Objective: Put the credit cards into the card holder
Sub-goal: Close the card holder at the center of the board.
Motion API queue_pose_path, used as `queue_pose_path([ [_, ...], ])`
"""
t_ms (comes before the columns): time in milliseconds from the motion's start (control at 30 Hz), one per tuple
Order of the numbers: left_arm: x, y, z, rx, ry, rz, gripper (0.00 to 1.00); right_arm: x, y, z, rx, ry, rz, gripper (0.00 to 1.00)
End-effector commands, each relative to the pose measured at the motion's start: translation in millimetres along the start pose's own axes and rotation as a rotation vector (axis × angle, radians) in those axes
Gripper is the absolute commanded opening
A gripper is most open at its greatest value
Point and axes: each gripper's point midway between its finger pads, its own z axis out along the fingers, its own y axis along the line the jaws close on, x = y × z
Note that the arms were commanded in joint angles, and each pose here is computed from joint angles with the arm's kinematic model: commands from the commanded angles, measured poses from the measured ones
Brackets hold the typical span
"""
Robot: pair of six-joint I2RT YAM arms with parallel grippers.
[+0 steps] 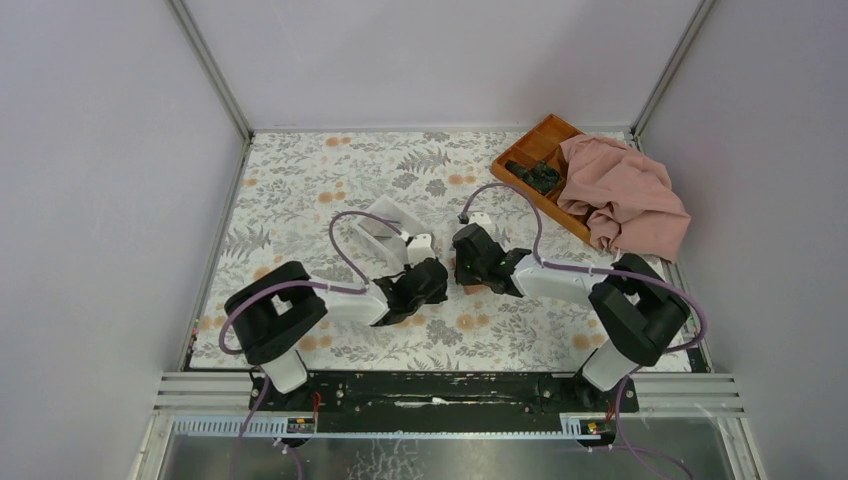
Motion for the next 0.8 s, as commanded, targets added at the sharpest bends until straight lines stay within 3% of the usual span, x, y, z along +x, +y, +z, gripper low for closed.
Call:
queue_pose_path([
  [0,17,35,-19,-0.109,0.064,0.05,0.22,11,1,10,-0.003,0.006,0.017,0.05],
  [100,0,29,-28,-0.1,0.021,0.045,0.23,18,3,14,-0.016,0.016,0.021,0.13],
  [233,-24,16,-34,-0.097,-0.03,0.063,0.24,19,9,14,-0.038,0.019,0.01,0.31],
  [367,-43,1,-35,-0.087,-0.063,0.086,0.25,13,13,11,-0.047,0.007,0.001,0.4],
  [767,-82,-28,-32,-0.077,-0.143,0.118,0.26,7,14,2,-0.067,-0.018,-0.01,0.46],
])
